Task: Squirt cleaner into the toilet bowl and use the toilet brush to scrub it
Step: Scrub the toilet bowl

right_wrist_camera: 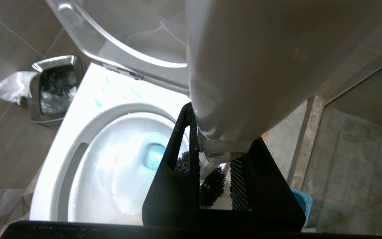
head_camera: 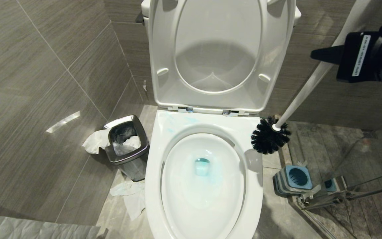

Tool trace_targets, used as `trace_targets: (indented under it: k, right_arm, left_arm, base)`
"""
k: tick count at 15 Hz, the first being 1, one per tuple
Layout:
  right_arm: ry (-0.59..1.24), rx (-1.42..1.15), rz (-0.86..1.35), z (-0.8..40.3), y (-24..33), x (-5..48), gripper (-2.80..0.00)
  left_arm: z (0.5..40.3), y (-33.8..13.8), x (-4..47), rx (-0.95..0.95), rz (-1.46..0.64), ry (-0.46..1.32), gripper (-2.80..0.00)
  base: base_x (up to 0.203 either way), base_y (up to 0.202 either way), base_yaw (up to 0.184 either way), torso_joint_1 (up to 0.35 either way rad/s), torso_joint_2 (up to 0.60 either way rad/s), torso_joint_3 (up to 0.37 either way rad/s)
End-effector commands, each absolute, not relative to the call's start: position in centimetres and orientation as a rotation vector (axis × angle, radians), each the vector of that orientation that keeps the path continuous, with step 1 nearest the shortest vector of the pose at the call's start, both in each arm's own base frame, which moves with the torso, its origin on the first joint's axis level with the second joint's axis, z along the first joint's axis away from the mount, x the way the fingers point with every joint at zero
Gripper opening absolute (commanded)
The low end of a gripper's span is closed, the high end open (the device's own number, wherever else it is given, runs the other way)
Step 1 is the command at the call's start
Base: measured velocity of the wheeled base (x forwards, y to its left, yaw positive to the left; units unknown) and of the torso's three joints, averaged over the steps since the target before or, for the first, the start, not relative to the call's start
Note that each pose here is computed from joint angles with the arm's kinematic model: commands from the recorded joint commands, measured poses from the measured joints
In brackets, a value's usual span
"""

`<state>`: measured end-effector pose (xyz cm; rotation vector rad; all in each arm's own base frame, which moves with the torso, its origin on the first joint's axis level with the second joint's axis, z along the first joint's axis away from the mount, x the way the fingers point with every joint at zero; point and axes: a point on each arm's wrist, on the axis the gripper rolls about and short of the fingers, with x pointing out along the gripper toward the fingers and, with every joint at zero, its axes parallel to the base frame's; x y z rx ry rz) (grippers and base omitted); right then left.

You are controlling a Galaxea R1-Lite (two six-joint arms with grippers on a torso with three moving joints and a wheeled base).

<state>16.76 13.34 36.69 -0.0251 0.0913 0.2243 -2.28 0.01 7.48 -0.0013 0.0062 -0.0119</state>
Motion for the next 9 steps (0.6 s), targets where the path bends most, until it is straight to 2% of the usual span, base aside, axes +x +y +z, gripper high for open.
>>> trace_targets:
  k: [1,9]
  right_arm:
    - [0.147,-0.052,0.225,36.6,15.1,18.5,-2.80]
    - [0.298,-0.087,0.304,35.4,21.3,20.6,-2.80]
  left_arm:
    - [7.5,0.0,-2.3,-0.002,-0.012,0.008,-2.80]
    - [7.5,0.0,-2.3,-0.002,-0.012,0.008,-2.80]
  base:
    - [0.000,0.000,0.000,0.000,0.00,0.000]
    - [0.000,0.000,0.000,0.000,0.00,0.000]
